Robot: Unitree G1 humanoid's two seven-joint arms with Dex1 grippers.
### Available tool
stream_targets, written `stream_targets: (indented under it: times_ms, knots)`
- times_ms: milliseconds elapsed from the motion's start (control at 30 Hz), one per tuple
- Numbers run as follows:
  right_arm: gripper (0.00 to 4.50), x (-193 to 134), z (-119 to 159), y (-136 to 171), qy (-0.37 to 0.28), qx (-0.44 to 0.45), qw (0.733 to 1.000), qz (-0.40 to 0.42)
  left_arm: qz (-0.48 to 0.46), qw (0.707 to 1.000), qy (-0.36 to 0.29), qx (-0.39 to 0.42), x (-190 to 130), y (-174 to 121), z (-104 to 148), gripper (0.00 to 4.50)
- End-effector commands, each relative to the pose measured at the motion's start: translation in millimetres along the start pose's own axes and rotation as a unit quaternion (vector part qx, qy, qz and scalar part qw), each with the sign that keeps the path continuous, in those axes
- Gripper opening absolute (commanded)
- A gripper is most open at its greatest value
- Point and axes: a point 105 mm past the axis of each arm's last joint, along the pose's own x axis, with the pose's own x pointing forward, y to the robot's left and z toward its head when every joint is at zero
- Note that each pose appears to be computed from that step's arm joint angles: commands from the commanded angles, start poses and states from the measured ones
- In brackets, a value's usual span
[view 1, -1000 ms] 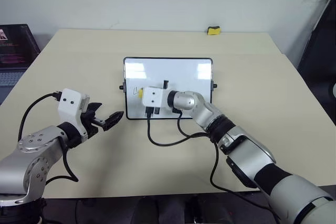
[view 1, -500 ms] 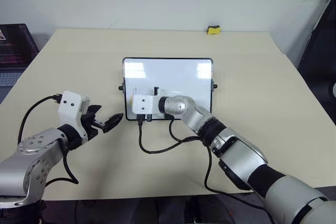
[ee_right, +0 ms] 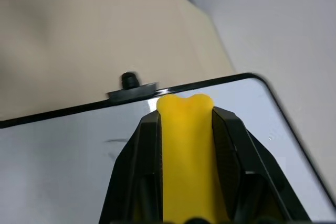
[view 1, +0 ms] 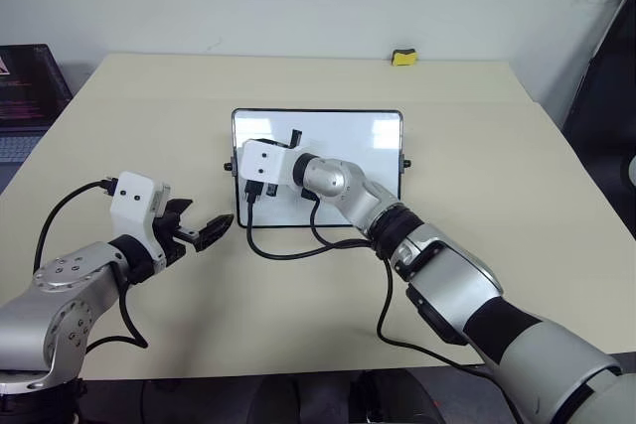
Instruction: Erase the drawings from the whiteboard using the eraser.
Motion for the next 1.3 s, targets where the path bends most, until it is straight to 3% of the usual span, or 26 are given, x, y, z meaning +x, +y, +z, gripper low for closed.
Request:
stream_targets:
  times_ms: [33,167,500,900,1167,1300]
  knots:
    - [0.99,-1,-7,26,0.011,-0.010,0.997,0.072,0.003,0.999,-0.025,0.020,-4,-1,15,4.50]
    - [0.99,-4,-12,36,0.018,-0.006,0.995,0.101,0.002,0.999,-0.025,0.020,-4,-2,15,4.50]
    - [0.99,-2,-5,-13,0.017,0.001,1.000,-0.020,-0.001,0.999,-0.026,0.020,-3,-3,16,4.50]
    - [0.99,-12,-34,36,0.057,-0.005,0.991,0.120,-0.002,0.999,-0.026,0.021,-3,-3,16,4.50]
    - [0.99,-10,-20,-17,0.039,-0.005,0.999,-0.007,-0.003,0.999,-0.025,0.022,-3,-3,16,4.50]
    - [0.99,-13,-28,-23,0.054,-0.008,0.998,-0.014,-0.003,0.999,-0.025,0.022,-4,-3,16,4.50]
